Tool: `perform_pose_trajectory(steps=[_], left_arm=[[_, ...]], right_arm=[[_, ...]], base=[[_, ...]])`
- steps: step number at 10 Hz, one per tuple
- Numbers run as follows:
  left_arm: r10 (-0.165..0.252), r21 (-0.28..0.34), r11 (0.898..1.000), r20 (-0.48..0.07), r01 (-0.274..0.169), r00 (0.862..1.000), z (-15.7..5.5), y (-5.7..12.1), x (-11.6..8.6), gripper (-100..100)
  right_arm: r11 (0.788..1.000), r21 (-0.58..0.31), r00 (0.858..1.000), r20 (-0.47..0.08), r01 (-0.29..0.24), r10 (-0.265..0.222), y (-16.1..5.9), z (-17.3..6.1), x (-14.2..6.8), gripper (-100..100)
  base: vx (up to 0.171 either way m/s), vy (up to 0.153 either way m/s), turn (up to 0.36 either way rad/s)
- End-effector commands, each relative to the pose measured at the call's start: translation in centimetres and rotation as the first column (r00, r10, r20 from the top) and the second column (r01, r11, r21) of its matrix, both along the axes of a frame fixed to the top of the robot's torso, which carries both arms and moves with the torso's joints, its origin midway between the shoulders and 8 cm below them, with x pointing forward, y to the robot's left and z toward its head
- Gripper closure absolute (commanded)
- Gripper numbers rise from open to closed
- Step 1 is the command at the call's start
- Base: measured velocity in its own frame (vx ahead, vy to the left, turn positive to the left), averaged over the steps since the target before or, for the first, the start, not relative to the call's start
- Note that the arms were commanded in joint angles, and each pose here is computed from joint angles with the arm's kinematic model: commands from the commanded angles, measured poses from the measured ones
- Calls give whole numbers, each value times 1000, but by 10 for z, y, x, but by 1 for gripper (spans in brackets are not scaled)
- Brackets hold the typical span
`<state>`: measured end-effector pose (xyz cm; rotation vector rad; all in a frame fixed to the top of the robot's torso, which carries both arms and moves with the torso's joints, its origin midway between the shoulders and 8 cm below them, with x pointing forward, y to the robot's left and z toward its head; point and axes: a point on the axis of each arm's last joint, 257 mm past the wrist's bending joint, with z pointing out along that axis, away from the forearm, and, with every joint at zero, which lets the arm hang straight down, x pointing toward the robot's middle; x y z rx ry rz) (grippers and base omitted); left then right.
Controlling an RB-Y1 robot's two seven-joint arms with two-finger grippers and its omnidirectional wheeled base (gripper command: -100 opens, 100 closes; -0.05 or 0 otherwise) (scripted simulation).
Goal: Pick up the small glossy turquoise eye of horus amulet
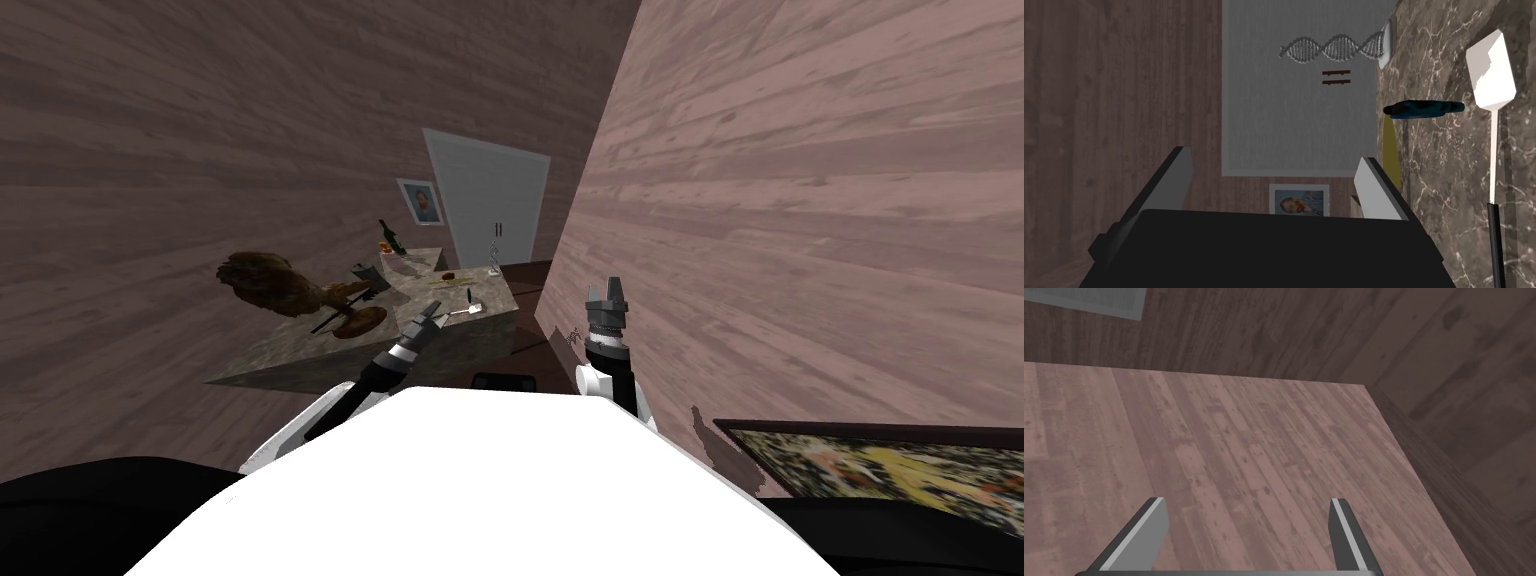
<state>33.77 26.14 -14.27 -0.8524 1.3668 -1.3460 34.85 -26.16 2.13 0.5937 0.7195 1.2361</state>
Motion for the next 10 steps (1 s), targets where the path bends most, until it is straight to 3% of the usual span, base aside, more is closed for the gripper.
perform_pose_trajectory(steps=[1,2,5,6,7,8,9,10], left_arm=[[-26,-20,999,-58,25,998,-13,0,-3,-100],[-40,-3,999,-64,40,997,-14,-1,-4,-100],[-82,-33,996,-175,77,981,-40,-1,-13,-100],[-97,-12,995,-184,97,978,-41,-2,-14,-100],[-106,-38,994,-238,100,965,-54,0,-19,-100],[-122,-15,992,-248,122,961,-56,0,-20,-100],[-127,-40,992,-303,120,945,-69,2,-26,-100],[-139,-19,990,-313,140,940,-71,2,-27,-100]], right_arm=[[1000,0,1000,0,0,0,0,0,0,0],[1000,0,1000,0,0,0,0,0,0,0],[1000,0,1000,0,0,0,0,0,0,0],[1000,0,1000,0,0,0,0,0,0,0],[1000,0,1000,0,0,0,0,0,0,0],[1000,0,1000,0,0,0,0,0,0,0],[1000,0,1000,0,0,0,0,0,0,0],[1000,0,1000,0,0,0,0,0,0,0]], base=[[-9,-130,-44],[-1,-111,-16],[0,-120,-42],[2,-99,-17],[19,-103,-58],[17,-88,-28],[30,-110,-72],[7,-94,-30]])
